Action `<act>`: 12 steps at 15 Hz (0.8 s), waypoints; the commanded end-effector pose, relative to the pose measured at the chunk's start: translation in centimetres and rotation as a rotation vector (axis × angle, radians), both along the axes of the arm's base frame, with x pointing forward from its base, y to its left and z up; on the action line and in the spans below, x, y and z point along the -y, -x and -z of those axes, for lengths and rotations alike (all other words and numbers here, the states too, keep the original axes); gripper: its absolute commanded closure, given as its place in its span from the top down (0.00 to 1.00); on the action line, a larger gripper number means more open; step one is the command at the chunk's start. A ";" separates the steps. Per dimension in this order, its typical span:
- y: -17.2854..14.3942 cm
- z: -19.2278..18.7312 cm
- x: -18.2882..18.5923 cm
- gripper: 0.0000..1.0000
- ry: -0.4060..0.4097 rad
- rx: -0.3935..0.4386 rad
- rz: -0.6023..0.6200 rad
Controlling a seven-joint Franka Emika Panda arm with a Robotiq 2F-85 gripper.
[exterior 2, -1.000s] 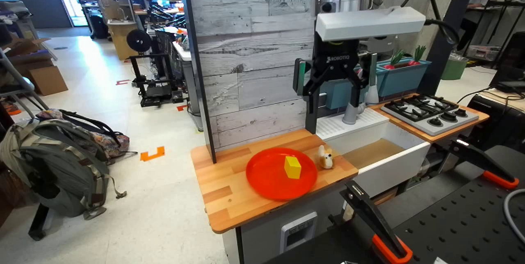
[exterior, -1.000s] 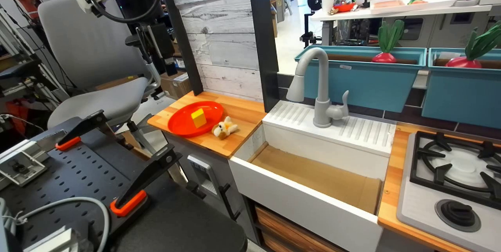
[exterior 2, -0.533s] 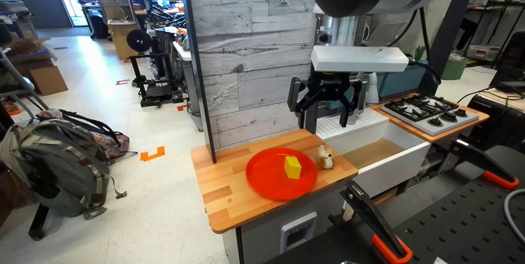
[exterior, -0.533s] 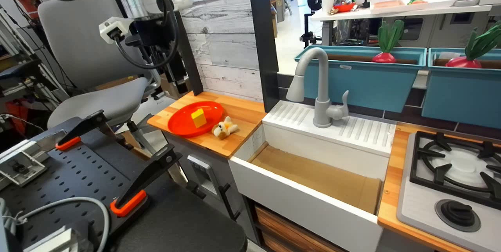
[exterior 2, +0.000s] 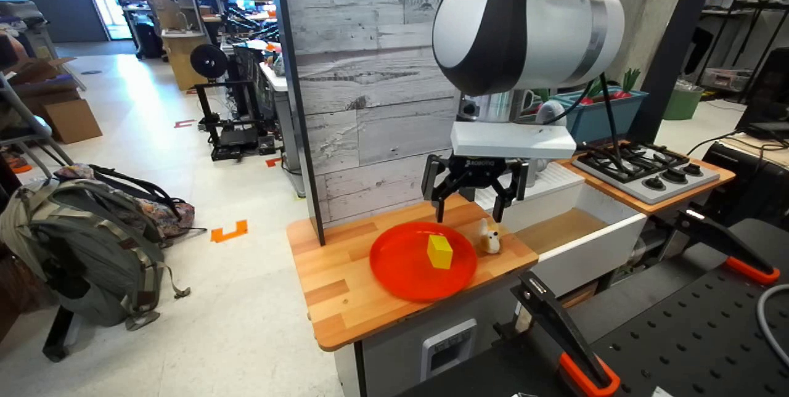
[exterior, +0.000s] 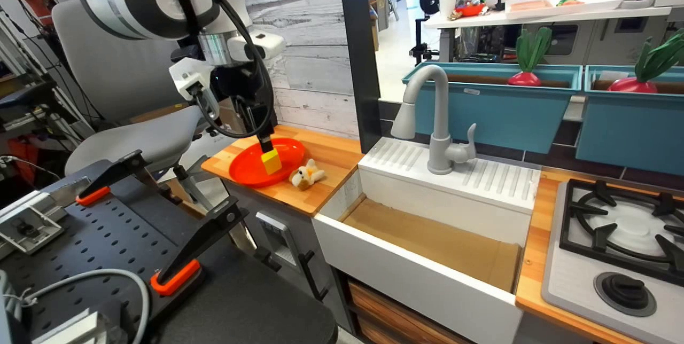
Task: Put the yellow cube on the countertop
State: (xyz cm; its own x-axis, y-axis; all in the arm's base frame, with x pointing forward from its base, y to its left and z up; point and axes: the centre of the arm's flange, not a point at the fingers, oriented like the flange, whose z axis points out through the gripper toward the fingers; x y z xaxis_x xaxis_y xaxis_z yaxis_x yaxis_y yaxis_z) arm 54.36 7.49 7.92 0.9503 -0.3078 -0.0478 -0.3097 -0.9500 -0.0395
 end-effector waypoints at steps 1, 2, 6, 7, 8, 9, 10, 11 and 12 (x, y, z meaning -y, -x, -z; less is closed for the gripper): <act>-2.1 2.9 -0.9 1.00 -0.008 0.016 -0.003; -2.4 3.6 -1.2 1.00 -0.005 0.014 -0.004; -3.4 6.0 -2.5 1.00 0.006 0.008 -0.006; -3.5 6.5 -2.7 1.00 0.012 0.005 -0.009; -3.6 7.1 -2.8 0.75 0.024 0.003 -0.015; -3.7 7.4 -2.9 0.72 0.030 0.008 -0.021; -3.8 7.6 -3.0 0.65 0.035 0.008 -0.025; -3.8 7.7 -3.0 0.56 0.037 0.008 -0.029; -3.9 7.6 -3.1 0.49 0.035 0.010 -0.031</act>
